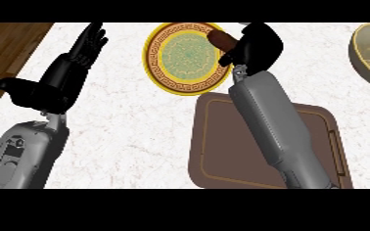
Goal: Pick the sweet potato from the tray and place it in the plate
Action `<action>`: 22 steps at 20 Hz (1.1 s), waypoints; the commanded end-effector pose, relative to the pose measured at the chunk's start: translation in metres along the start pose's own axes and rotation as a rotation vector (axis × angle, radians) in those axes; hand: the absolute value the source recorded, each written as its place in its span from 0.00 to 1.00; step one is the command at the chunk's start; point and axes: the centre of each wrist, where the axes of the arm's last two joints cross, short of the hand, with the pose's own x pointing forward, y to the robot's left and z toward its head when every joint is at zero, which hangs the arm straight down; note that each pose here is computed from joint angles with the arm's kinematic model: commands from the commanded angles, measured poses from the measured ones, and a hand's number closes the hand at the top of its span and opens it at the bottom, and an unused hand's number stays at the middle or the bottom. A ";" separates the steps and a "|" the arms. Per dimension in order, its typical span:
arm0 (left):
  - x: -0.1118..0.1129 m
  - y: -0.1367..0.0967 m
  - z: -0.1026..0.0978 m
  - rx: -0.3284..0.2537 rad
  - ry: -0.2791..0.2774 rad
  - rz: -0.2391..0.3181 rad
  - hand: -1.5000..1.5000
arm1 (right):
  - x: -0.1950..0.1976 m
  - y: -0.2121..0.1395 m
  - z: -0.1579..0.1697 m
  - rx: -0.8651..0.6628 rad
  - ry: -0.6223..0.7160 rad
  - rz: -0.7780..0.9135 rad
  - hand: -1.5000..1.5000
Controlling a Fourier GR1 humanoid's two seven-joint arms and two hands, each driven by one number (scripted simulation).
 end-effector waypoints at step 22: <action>-0.002 0.003 -0.007 0.024 0.034 -0.017 0.50 | 0.008 0.025 -0.021 -0.275 0.186 -0.742 0.00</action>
